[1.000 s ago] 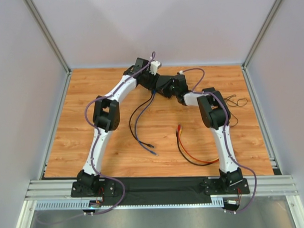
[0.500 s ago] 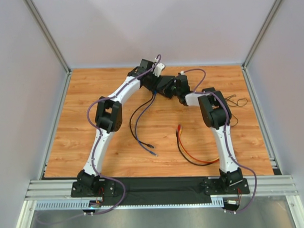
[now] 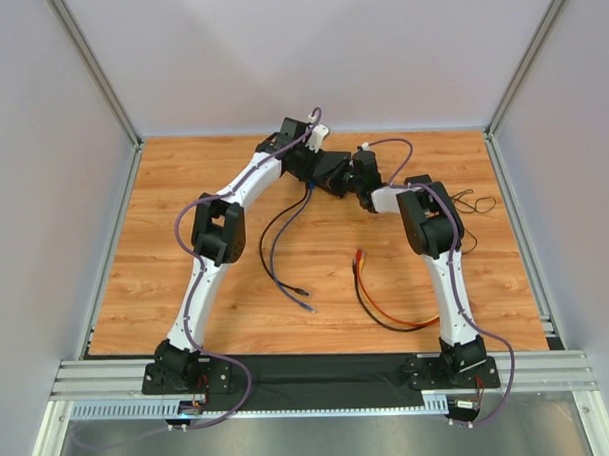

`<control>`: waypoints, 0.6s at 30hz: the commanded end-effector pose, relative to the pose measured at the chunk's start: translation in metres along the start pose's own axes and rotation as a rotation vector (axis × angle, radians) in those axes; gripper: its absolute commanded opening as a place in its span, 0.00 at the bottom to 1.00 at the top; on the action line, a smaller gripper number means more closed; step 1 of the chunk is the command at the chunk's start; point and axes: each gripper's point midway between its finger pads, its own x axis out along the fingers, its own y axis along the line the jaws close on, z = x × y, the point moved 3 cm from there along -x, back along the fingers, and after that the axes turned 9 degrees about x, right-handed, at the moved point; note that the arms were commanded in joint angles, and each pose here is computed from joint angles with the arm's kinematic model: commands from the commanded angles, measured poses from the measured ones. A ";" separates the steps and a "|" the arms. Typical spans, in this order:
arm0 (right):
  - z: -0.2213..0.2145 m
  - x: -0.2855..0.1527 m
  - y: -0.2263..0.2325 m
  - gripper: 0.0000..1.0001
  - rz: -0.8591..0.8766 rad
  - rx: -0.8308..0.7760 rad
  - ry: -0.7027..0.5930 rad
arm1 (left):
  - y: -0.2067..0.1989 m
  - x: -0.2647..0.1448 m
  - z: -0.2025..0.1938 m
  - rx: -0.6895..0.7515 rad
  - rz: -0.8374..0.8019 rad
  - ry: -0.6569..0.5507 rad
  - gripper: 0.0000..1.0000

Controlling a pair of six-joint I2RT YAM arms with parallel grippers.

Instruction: Pull the plug from the switch port

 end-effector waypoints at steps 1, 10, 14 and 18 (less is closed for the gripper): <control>-0.013 -0.009 -0.016 0.00 -0.077 0.028 0.052 | 0.002 -0.002 0.011 -0.015 0.018 -0.012 0.54; -0.021 -0.019 -0.010 0.00 -0.080 0.002 0.084 | 0.000 0.001 0.009 -0.006 0.030 0.009 0.54; -0.024 -0.026 -0.008 0.00 -0.087 -0.017 0.094 | -0.001 0.003 0.007 -0.006 0.033 0.020 0.54; -0.028 -0.034 -0.013 0.00 -0.114 -0.029 0.103 | -0.003 0.003 0.008 0.007 0.033 0.019 0.54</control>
